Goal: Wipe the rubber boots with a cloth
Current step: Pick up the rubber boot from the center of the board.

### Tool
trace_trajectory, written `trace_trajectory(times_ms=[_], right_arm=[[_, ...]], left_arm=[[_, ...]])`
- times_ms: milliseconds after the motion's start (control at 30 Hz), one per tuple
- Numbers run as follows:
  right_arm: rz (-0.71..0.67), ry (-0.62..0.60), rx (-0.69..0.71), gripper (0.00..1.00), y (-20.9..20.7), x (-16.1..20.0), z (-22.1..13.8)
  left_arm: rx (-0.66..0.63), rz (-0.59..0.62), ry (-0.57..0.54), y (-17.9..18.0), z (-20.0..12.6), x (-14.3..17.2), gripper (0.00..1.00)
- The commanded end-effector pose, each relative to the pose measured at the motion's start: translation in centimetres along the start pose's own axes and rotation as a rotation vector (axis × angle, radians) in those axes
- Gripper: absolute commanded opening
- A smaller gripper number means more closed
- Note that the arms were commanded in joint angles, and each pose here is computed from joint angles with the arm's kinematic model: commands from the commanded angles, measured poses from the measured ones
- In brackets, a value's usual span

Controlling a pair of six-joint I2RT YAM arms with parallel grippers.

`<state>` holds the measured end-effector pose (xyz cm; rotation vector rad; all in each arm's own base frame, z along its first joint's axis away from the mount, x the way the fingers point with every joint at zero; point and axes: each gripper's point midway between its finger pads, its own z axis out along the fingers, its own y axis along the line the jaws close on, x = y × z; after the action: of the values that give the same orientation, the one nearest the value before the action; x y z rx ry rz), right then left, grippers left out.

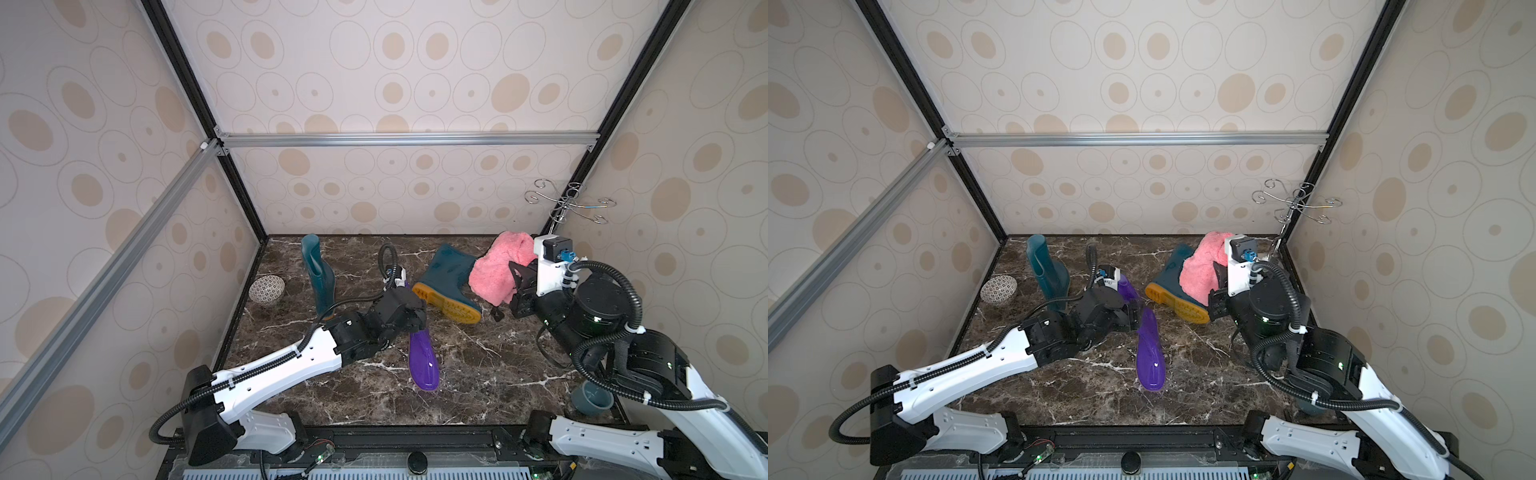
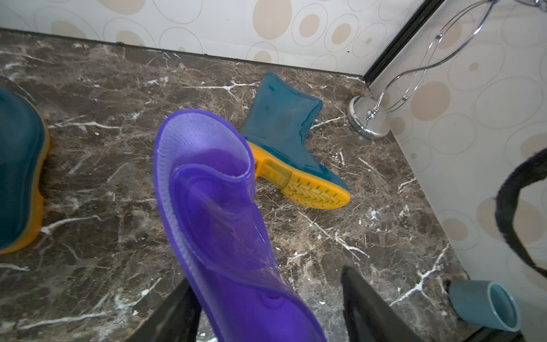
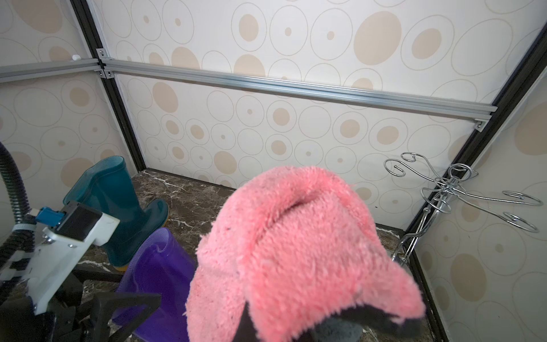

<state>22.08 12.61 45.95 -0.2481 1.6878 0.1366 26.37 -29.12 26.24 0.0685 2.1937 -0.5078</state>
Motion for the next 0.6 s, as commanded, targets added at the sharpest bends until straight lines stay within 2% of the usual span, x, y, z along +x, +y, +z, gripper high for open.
trace_trajectory(times_ms=[0, 133, 167, 367, 467, 567], right_arm=[[0.005, 0.003, 0.013, 0.00, -0.4, 0.3, -0.1], [0.010, 0.001, 0.005, 0.00, -0.3, 0.2, -0.1], [0.009, 0.001, 0.008, 0.00, -0.3, 0.2, -0.1], [0.024, -0.008, 0.004, 0.00, -0.3, 0.0, -0.2], [0.028, -0.010, -0.006, 0.00, 0.0, -0.1, -0.1], [0.028, -0.005, -0.014, 0.00, 0.3, 0.0, 0.2]], left_arm=[[-0.036, 0.034, 0.012, 0.7, 0.5, 0.9, 0.42], [-0.069, 0.057, -0.022, 1.3, 1.0, -0.5, 0.00], [-0.072, 0.069, -0.044, 1.2, 0.8, -1.5, 0.00], [-0.174, 0.138, -0.295, 1.5, -2.4, -12.3, 0.00], [-0.193, 0.159, -0.368, 1.9, -2.9, -15.3, 0.00], [-0.221, 0.168, -0.386, 3.2, -2.3, -16.8, 0.00]])
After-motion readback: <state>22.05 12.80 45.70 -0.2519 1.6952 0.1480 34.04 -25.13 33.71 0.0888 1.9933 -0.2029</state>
